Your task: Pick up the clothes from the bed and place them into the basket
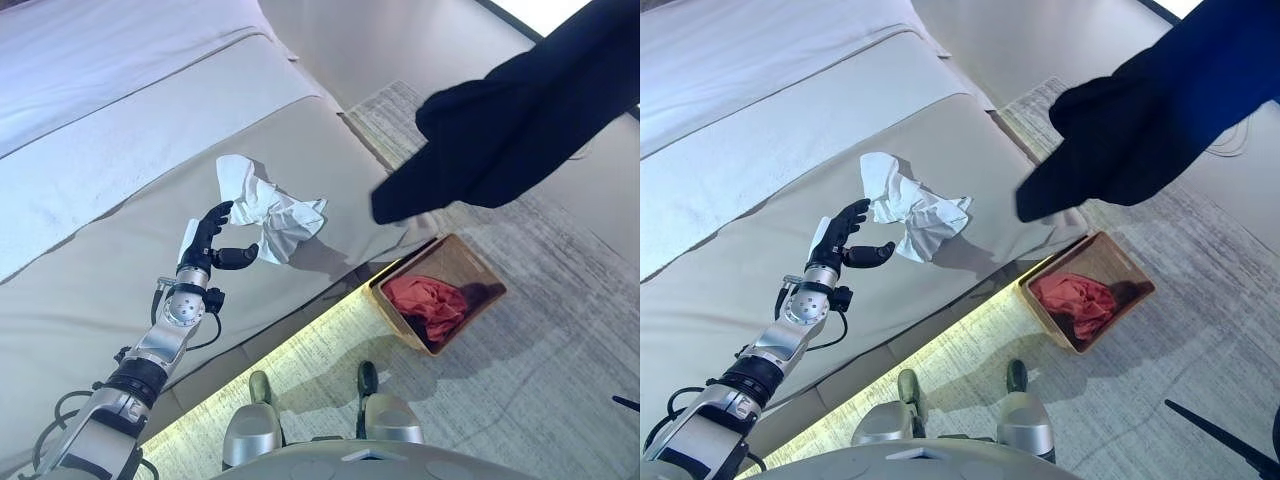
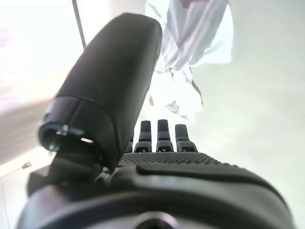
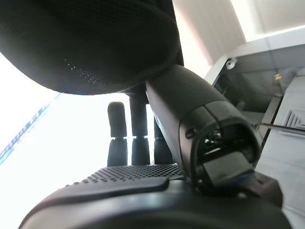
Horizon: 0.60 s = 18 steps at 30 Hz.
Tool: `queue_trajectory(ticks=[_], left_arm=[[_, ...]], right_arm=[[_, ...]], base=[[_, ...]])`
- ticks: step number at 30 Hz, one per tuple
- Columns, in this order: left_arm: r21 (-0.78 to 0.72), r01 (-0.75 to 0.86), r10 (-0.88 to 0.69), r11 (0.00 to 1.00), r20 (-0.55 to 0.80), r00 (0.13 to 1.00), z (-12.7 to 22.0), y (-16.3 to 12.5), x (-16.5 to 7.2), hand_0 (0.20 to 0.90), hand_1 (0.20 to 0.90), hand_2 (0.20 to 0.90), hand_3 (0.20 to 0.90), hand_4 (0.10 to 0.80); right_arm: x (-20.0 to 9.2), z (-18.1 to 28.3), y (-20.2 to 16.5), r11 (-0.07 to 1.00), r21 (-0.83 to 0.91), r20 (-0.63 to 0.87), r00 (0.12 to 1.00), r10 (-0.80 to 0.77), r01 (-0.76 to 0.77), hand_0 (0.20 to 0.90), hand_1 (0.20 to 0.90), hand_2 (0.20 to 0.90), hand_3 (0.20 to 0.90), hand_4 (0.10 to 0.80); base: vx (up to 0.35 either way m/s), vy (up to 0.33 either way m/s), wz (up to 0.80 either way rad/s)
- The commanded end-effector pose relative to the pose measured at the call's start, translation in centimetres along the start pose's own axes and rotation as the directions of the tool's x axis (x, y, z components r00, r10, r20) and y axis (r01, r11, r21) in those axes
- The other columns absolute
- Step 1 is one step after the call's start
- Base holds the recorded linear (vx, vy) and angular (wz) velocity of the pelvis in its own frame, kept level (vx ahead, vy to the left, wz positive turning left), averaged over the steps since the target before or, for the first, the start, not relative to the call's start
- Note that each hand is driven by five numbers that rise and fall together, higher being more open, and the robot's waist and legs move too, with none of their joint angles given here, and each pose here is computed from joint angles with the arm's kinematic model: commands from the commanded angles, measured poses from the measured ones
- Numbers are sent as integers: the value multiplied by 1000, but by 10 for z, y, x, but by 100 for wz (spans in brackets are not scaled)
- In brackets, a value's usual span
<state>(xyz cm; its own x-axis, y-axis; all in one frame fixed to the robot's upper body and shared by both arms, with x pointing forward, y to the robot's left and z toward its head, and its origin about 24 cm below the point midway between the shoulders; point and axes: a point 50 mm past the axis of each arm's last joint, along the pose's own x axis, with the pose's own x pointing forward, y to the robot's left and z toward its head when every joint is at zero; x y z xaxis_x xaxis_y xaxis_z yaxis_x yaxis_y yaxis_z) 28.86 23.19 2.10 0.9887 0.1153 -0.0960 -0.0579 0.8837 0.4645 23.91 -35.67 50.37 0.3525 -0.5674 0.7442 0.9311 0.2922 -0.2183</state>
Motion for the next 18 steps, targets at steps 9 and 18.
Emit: queue_trajectory(ticks=[9,18], left_arm=[[58,30,-33,998,49,998,-5,-4,-4,900,900,900,900,800],[64,41,-44,997,48,998,-2,-9,1,900,900,900,900,800]], right_arm=[[-8,2,28,988,-109,69,991,116,-108,300,300,300,200,100],[-33,-25,77,924,-183,49,936,349,-335,300,300,300,200,100]], base=[[-8,9,-7],[-10,3,-4]])
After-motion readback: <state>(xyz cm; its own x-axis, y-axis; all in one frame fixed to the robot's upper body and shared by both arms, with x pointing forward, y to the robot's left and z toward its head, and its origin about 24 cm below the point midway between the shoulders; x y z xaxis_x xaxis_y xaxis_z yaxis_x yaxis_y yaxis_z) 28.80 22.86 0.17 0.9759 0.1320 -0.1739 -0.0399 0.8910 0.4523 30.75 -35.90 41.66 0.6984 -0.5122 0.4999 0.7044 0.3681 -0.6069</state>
